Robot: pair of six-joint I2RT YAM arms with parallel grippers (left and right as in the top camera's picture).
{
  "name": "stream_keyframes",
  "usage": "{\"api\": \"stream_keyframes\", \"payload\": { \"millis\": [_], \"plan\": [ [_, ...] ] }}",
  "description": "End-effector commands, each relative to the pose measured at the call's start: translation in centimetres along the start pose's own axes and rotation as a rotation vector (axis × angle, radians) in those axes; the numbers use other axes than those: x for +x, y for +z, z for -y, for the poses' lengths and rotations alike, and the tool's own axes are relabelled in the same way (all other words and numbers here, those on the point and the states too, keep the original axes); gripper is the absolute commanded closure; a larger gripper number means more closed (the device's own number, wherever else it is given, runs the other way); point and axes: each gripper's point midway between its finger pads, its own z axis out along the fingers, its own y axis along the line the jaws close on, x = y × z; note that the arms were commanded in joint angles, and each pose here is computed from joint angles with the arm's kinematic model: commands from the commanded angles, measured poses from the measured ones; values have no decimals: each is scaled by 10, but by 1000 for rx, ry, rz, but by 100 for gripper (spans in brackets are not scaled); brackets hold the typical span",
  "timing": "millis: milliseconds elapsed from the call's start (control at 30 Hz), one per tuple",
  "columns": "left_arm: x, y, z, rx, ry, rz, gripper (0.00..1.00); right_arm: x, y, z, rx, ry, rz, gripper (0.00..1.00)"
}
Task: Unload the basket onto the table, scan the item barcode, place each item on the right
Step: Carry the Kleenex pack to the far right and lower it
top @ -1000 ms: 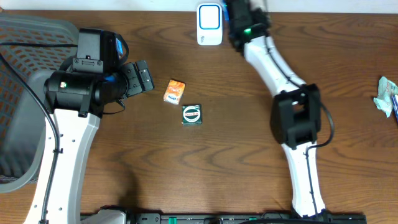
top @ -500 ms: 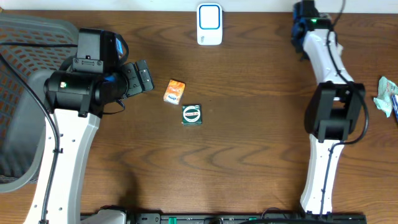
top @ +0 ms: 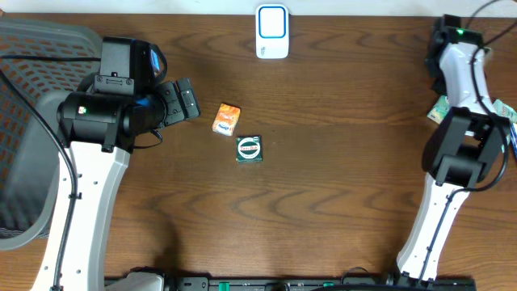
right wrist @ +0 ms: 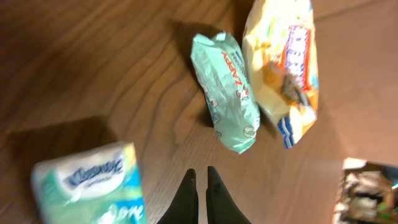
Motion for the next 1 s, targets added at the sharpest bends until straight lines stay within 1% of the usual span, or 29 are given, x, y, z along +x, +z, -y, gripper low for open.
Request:
{"api": "stream_keyframes", "payload": {
  "millis": [0,67,167,267,433,633,900,967],
  "plan": [
    [-4,-3,-1,-4,3,12,2,7,-1,-18,-138,44,-69,99],
    [-4,-3,-1,-4,3,12,2,14,-5,-34,-236,2,-108,99],
    [-4,-3,-1,-4,3,12,2,22,-14,-54,-337,-24,-144,99],
    [-4,-3,-1,-4,3,12,2,26,-23,-66,-395,-45,-156,99],
    [-4,-3,-1,-4,3,12,2,33,-46,-97,-538,-151,-149,99],
    [-4,-3,-1,-4,3,12,2,47,-50,-106,-579,-174,-195,99],
    [-4,-3,-1,-4,3,12,2,73,-24,-115,-560,-190,-246,99],
    [-4,-3,-1,-4,3,12,2,74,-16,-110,-511,-169,-244,99]
  ]
}}
